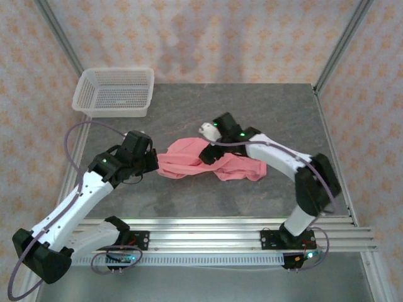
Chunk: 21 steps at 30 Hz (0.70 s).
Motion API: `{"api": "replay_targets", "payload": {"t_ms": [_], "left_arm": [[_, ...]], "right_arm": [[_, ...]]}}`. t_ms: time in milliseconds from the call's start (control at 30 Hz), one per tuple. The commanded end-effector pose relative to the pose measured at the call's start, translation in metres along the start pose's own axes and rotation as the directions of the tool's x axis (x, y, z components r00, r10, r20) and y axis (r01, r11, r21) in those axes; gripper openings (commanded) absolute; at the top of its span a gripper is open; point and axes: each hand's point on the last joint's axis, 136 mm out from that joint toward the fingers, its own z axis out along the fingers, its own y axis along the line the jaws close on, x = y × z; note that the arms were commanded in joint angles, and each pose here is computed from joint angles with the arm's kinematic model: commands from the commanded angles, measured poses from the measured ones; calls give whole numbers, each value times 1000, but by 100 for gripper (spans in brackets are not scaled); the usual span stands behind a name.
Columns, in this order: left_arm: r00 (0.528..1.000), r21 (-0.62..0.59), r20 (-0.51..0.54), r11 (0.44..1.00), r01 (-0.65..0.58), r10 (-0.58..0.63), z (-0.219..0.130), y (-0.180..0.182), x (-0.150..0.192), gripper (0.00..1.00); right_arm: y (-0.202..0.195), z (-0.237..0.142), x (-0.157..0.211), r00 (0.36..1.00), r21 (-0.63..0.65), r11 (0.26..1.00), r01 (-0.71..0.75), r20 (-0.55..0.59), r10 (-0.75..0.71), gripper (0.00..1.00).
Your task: Fold the inside-out t-shirt
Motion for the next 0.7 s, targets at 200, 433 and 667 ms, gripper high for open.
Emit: {"api": "replay_targets", "payload": {"t_ms": [200, 433, 667], "left_arm": [[996, -42, 89, 999, 32, -28, -25, 14, -16, 0], [995, -39, 93, 999, 22, -18, -25, 12, -18, 0], [995, -85, 99, 996, 28, -19, -25, 22, -17, 0]], "right_arm": [[22, 38, -5, 955, -113, 951, 287, -46, -294, 82], [45, 56, -29, 949, -115, 942, 315, 25, -314, 80], [51, 56, -36, 968, -132, 958, 253, 29, -251, 13]]}}
